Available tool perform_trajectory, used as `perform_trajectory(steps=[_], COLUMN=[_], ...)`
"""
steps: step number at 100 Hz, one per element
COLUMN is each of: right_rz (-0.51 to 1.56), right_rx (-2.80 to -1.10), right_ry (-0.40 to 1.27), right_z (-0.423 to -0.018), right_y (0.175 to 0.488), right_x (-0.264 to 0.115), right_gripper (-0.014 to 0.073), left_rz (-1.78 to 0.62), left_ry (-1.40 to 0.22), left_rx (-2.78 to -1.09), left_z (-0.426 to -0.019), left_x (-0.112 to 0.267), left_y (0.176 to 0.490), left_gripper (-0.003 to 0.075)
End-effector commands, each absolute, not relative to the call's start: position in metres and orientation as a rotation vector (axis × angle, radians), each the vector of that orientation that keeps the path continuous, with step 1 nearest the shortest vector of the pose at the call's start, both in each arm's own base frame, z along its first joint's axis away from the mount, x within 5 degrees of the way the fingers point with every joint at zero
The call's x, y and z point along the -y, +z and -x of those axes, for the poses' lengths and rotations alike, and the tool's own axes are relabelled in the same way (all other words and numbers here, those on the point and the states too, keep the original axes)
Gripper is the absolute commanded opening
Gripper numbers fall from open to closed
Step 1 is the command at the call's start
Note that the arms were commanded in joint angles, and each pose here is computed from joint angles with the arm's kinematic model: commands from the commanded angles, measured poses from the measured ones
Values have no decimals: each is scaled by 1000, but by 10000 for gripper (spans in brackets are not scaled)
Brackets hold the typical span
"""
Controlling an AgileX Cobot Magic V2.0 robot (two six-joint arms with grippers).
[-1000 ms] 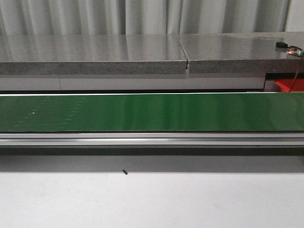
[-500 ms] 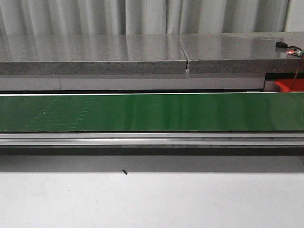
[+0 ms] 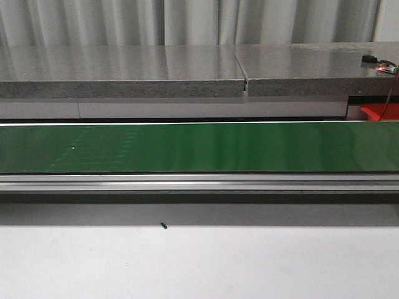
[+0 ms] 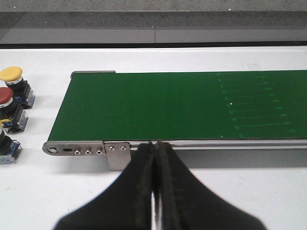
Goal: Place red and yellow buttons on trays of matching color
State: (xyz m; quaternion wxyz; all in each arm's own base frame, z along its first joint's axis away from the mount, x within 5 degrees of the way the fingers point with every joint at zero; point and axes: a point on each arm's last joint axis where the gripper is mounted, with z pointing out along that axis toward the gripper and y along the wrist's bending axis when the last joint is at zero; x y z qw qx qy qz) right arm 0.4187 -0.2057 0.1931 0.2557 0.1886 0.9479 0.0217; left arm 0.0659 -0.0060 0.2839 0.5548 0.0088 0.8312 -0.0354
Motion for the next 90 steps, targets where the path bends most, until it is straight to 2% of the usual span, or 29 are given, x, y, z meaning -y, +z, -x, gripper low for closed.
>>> perform_trajectory(steps=[1,43,71,90], right_rz=[-487,-451,-342,-182], right_rx=[-2458,-2372,-2274,-2161], right_ry=[19,-23,-51,-42], right_z=[-417,-405,-384,-367], right_y=[236,281,346,400], right_x=[207,201,173,123], right_gripper=[478,478,478,478], left_rz=[-15,-15,-15,-15], left_ry=[-98,-98,-98,-98], left_rx=[-1873,-1873,-1873,-1873], left_z=[-68,-68,-68,-68], left_x=[7,7,7,7], left_y=[298,298,298,298], left_gripper=[-20,-20,-20,-20])
